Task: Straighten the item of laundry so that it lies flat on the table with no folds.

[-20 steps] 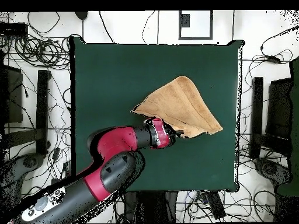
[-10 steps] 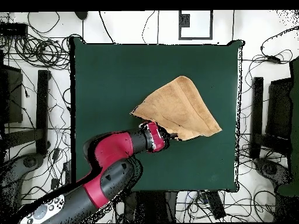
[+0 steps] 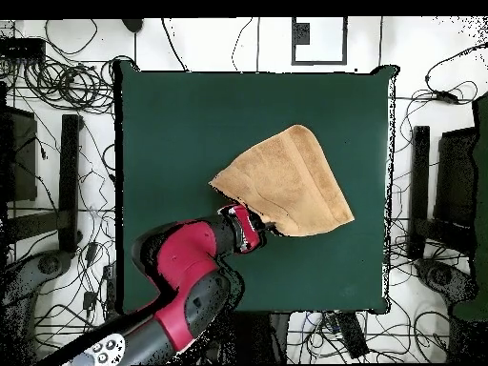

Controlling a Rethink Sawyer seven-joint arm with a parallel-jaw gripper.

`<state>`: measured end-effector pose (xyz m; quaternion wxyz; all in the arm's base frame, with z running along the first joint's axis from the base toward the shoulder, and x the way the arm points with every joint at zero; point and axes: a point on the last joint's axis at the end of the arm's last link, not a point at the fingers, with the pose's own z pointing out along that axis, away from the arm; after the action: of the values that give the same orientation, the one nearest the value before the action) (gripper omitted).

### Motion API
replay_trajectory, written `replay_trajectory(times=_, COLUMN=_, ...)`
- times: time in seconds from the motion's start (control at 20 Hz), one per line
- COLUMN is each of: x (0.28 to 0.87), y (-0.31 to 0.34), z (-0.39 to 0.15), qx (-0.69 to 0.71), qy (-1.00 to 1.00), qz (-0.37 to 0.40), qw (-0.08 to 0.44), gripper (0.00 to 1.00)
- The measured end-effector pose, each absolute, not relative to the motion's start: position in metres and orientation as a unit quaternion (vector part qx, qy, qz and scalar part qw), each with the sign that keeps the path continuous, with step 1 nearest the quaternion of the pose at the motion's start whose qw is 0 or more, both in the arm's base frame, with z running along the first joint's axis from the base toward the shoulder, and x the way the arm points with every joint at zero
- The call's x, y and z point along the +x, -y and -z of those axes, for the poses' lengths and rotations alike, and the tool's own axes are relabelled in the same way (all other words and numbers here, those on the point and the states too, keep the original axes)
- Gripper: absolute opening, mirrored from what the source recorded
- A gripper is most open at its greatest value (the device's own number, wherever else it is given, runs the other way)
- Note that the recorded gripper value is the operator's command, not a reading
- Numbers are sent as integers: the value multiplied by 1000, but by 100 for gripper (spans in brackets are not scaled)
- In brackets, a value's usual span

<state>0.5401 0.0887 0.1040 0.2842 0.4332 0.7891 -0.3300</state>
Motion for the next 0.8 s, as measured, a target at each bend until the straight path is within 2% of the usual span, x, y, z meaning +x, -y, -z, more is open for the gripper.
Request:
replay_trajectory(times=0.35, x=547, y=-68, z=-95, qx=458, qy=-804, qz=278, qw=259, gripper=0)
replay_trajectory(times=0.8, x=560, y=-25, z=-62, qx=446, qy=-828, qz=227, qw=252, gripper=0)
